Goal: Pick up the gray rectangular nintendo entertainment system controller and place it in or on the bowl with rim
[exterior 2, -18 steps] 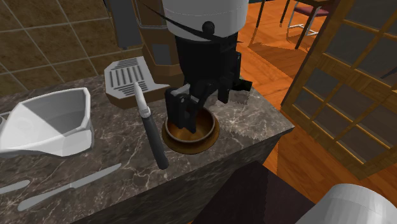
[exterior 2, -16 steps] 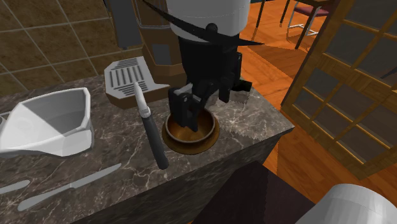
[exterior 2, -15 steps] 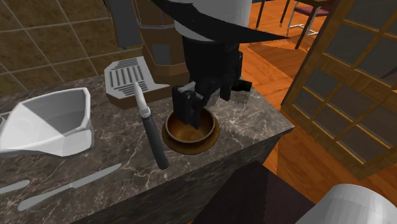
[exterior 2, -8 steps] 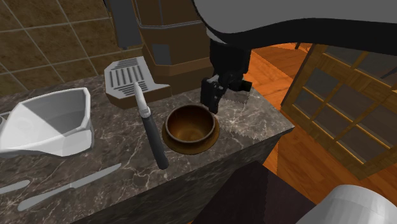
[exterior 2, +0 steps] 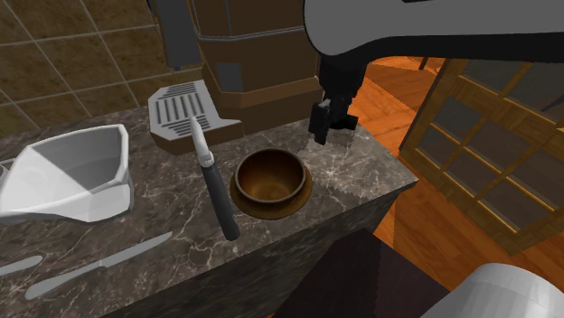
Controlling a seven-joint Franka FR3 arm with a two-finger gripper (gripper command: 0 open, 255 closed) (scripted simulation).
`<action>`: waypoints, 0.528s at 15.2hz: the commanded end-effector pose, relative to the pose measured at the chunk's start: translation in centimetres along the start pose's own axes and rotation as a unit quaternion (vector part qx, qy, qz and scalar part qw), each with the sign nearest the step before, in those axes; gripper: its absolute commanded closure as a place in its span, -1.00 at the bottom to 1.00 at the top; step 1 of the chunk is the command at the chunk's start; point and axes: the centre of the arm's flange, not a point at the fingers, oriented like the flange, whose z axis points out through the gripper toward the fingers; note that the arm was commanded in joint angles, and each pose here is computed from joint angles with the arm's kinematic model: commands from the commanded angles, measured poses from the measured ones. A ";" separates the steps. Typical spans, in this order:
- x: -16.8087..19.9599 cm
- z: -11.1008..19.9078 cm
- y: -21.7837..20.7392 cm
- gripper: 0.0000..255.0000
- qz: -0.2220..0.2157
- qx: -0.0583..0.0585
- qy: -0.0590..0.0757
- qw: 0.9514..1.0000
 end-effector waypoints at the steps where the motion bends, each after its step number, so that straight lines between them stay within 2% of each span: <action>1: 0.7 1.1 2.4 -1.00 -0.009 0.000 0.003 1.000; 8: 2.7 5.3 10.4 -1.00 -0.037 0.002 0.010 0.999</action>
